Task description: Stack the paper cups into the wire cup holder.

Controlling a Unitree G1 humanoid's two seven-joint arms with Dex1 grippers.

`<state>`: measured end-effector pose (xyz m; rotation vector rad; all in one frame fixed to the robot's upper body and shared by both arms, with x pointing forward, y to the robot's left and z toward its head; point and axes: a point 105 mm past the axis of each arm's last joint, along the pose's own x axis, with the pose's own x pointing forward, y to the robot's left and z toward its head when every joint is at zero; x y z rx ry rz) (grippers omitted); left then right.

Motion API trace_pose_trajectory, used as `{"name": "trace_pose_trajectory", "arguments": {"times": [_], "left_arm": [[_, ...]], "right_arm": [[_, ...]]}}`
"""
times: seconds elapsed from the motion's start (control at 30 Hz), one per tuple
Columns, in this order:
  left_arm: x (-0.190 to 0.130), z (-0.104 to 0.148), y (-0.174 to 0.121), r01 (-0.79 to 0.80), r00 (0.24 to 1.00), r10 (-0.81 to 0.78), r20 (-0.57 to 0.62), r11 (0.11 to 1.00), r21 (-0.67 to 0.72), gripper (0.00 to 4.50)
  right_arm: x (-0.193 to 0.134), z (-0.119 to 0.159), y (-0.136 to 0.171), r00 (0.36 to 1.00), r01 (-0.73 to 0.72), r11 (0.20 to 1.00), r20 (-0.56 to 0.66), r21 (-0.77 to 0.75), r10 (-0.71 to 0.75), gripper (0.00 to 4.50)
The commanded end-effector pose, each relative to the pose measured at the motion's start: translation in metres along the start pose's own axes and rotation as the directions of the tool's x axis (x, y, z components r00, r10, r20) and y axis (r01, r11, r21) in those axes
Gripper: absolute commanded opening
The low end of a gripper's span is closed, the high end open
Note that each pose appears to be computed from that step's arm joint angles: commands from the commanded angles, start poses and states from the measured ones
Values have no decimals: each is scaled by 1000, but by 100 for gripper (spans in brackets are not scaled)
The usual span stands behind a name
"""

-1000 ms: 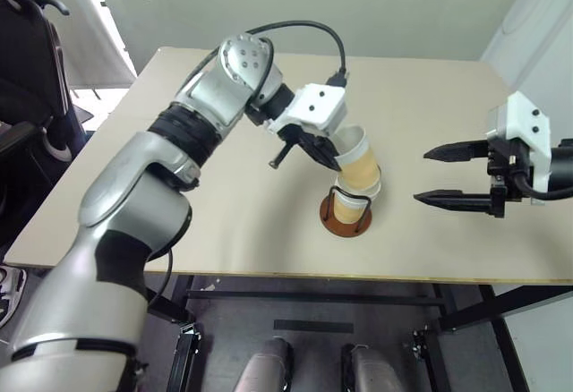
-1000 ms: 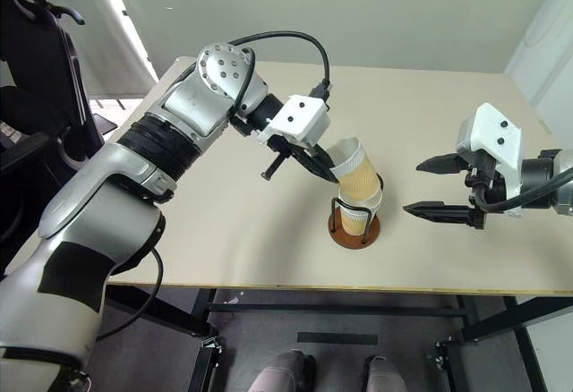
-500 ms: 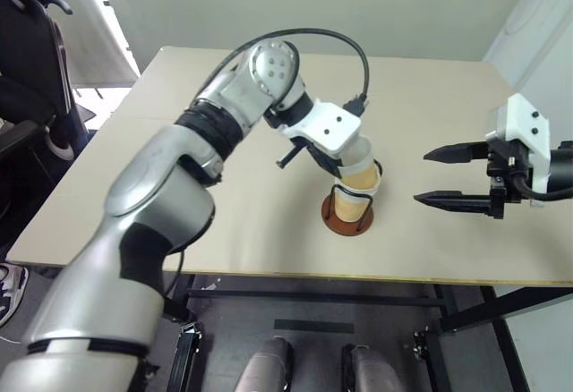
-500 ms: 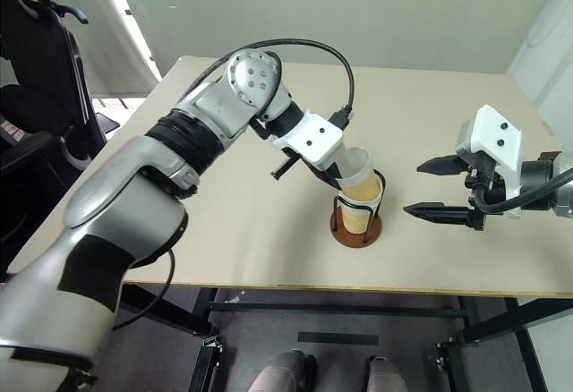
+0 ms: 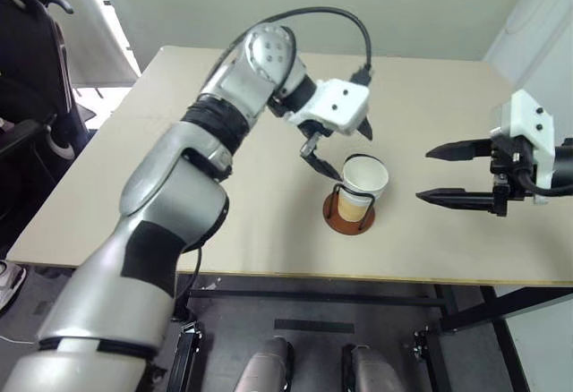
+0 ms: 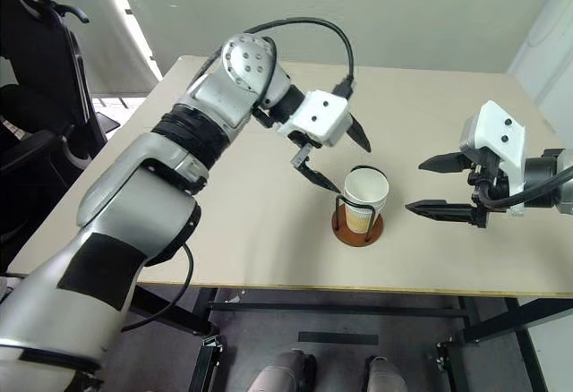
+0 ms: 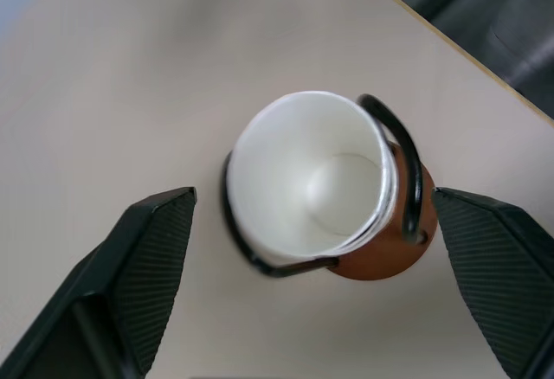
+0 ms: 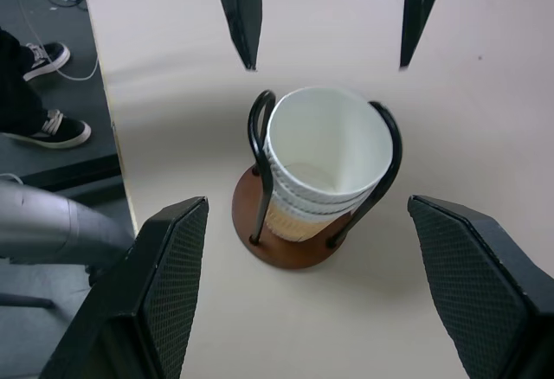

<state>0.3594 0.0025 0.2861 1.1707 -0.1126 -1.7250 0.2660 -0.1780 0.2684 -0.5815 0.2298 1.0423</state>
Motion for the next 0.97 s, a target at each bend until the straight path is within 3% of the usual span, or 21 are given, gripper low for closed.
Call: {"name": "trace_pose_trajectory", "arguments": {"times": [0.03, 0.17, 0.33, 0.57, 0.97], "left_arm": [[-27, 16, 19, -143, 983, 150, 102, 987, -76, 445], [-54, 1, 22, -283, 935, 321, 151, 931, -230, 445], [-86, -27, 11, -463, 837, 534, 121, 808, -364, 445], [-115, -64, -3, -666, 630, 777, -18, 528, -527, 445], [-123, -88, -38, -740, 468, 866, -175, 276, -613, 445]], "right_arm": [[-3, 6, -4, 1000, 14, 999, 17, -30, -13, 374], [2, 2, -8, 1000, 14, 999, 21, -29, -13, 374], [9, -6, -30, 999, 44, 999, 31, 1, -44, 374], [18, -15, -67, 980, 165, 981, 99, 101, -175, 374], [17, -17, -116, 885, 349, 902, 228, 255, -407, 374]]}}
